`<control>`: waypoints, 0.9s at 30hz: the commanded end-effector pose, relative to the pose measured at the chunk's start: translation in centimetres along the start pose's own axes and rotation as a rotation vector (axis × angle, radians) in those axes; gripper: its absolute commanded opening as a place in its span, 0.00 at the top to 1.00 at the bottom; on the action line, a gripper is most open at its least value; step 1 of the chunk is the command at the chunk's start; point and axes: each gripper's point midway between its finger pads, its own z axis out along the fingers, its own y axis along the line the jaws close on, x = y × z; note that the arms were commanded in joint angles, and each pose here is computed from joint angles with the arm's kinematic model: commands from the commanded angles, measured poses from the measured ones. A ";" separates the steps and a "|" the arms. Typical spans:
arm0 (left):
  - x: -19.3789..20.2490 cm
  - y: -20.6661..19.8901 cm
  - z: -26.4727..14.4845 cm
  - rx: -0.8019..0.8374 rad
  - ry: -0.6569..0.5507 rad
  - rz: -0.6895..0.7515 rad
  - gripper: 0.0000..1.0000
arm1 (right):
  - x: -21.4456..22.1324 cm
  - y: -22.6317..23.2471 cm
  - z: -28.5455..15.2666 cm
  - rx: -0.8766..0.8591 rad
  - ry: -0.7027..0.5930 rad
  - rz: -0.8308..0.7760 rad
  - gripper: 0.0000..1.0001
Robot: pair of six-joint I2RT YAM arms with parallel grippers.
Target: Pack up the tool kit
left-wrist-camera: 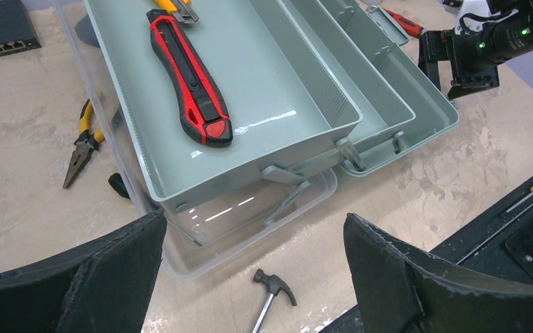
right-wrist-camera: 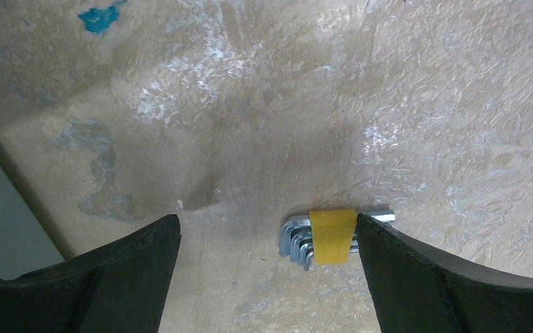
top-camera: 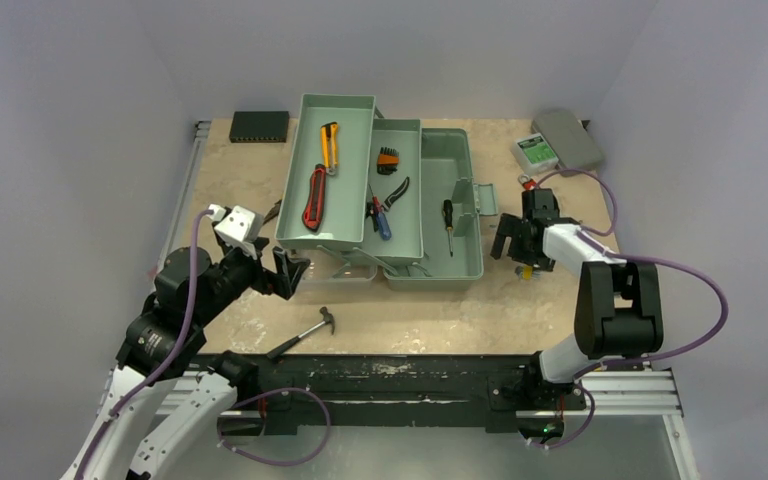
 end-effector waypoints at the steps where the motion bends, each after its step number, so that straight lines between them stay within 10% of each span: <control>1: -0.9 -0.5 0.2 0.025 -0.026 0.012 0.05 | 0.3 -0.8 0.5 0.051 0.026 -0.017 0.07; 14: -0.9 -0.6 0.2 0.029 -0.026 0.013 0.05 | -2.2 -2.7 -3.1 0.146 -0.113 0.056 0.04; 27: -1.0 -0.6 -0.1 0.029 -0.036 0.017 0.05 | 2.3 -2.0 1.2 0.132 0.141 0.095 0.09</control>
